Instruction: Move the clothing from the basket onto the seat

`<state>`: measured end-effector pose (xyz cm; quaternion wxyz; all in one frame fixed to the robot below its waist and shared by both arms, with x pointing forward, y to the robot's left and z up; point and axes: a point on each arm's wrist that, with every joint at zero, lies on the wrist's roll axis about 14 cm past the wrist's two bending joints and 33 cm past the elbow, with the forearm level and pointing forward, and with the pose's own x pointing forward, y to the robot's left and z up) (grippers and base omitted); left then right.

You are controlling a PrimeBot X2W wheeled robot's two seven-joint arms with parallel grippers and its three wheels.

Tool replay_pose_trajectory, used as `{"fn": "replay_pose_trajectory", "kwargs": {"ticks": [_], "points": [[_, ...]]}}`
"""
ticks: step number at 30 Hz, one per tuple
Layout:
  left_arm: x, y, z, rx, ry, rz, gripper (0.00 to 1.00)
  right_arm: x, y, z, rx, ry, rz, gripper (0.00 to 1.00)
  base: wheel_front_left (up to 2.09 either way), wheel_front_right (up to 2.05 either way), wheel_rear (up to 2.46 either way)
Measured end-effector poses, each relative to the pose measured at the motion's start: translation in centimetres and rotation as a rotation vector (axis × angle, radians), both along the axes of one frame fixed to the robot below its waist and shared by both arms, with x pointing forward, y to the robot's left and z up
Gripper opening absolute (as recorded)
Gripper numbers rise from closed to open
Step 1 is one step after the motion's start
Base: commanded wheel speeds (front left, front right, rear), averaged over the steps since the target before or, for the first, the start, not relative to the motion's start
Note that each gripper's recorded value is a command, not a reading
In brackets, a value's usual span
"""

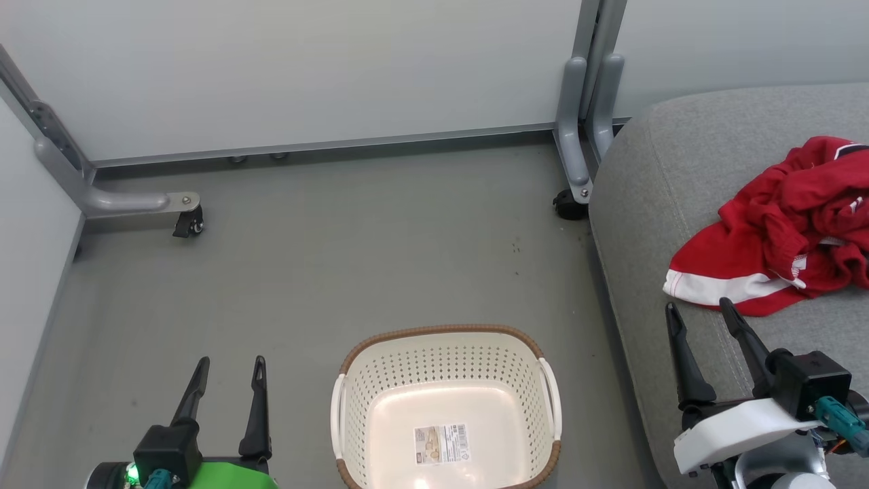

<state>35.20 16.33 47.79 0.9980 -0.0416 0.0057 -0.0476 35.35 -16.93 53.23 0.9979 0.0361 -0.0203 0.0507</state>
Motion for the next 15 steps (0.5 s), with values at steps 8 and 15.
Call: {"fn": "replay_pose_trajectory", "kwargs": {"ticks": [8,15], "points": [[0.0,0.2,-0.1,0.005,0.002,0.006,1.00,0.1,0.0,-0.1,0.006,0.005,0.001,1.00,0.00,0.00,0.00],[-0.2,0.2,-1.3,-0.016,0.045,0.017,0.00,0.0,0.2,-1.3,0.023,0.043,0.002,0.00,0.00,0.00,0.00]]}}
